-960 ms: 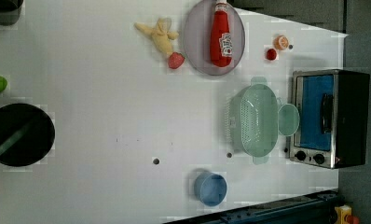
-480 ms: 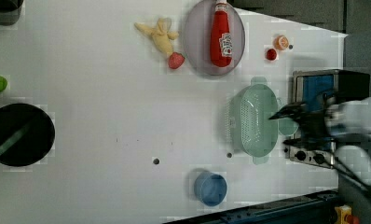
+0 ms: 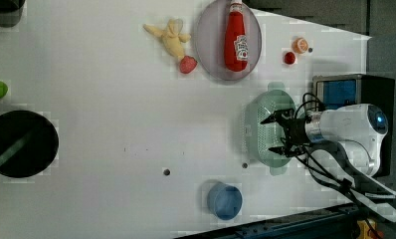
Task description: Drag strainer right to left.
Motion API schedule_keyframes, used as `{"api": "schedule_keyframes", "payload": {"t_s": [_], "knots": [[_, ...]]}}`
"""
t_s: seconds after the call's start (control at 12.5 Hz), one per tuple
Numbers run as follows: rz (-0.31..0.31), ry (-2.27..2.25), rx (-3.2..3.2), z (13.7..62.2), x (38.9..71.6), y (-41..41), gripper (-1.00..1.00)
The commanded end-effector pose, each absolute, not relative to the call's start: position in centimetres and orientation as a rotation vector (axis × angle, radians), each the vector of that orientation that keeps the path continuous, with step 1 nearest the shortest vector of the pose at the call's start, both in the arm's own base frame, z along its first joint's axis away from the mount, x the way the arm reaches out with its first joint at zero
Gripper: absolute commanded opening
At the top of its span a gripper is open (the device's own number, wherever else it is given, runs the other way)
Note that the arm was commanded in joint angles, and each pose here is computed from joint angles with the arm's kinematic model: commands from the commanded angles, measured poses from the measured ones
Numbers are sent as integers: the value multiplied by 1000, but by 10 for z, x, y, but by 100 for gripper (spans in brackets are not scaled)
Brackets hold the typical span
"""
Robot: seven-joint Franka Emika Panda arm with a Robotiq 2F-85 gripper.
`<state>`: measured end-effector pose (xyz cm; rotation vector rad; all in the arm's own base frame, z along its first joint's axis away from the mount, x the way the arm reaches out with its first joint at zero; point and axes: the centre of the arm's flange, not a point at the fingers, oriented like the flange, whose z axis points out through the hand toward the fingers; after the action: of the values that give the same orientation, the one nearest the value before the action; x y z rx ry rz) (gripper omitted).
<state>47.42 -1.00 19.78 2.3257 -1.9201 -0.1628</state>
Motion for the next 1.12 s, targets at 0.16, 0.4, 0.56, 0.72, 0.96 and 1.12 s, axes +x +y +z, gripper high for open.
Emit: {"api": "schedule_keyframes", "payload": {"t_s": [0.16,0.4,0.56,0.72,0.96,1.12], "knots": [[-63,-2084,2252,187,485,2,100],[-83,-2067,2269,160,477,18,100],[-90,-2079,2255,155,474,26,100],[-93,-2124,2210,154,472,40,100],[-100,-2066,2270,154,468,72,100],[-109,-2076,2268,154,465,94,100]]}}
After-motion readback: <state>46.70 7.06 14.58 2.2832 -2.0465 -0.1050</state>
